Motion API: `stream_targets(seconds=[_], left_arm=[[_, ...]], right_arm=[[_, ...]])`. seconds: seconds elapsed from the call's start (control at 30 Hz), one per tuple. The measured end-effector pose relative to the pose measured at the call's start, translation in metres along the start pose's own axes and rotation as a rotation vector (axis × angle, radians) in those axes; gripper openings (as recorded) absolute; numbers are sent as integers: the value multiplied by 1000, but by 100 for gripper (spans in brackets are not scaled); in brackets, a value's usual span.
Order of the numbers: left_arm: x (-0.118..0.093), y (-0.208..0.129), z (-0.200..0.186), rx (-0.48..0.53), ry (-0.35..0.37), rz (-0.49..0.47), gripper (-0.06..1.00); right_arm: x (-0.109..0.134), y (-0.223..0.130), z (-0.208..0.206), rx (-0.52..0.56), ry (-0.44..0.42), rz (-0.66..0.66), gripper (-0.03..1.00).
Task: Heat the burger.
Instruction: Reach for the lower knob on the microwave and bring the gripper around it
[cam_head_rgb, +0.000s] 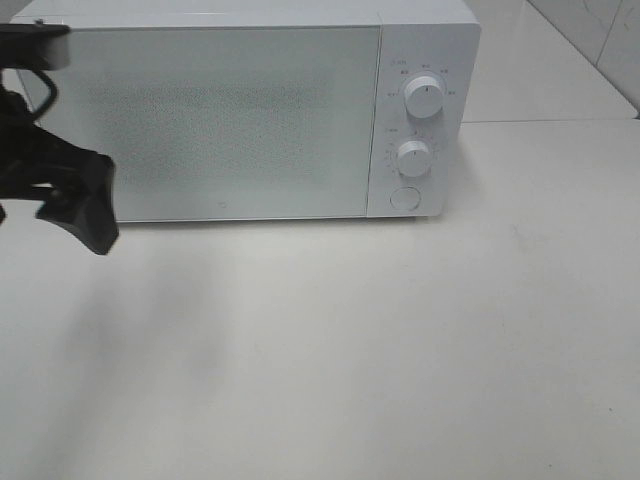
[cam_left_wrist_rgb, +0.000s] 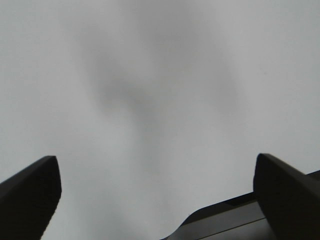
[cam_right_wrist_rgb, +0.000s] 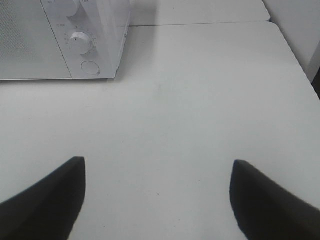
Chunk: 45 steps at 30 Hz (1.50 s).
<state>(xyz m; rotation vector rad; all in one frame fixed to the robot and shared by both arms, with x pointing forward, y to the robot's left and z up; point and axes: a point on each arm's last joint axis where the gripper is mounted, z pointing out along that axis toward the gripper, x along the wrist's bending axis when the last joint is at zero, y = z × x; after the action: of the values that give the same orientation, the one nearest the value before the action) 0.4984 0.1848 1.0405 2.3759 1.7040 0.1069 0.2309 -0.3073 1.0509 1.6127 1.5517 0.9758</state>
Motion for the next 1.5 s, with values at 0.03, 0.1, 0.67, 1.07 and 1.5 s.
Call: stream_targets(seconds=[0.03,0.1,0.67,1.07,1.5], left_arm=[[17,-3,-9,-9,13,-43,99],[25,-5,-14,-14,19,-61,99],[76,-105,-35,-28,86,-288,99],[57,-169,-29,-150,102,-280,99],[39,-218,-56,-496,151,-245,99]], right_arm=[[0,0,0,0,0,0,74],[0,0,0,0,0,0,74],[0,0,0,0,0,0,74],[0,0,0,0,0,0,74],[0,0,0,0,0,0,74]])
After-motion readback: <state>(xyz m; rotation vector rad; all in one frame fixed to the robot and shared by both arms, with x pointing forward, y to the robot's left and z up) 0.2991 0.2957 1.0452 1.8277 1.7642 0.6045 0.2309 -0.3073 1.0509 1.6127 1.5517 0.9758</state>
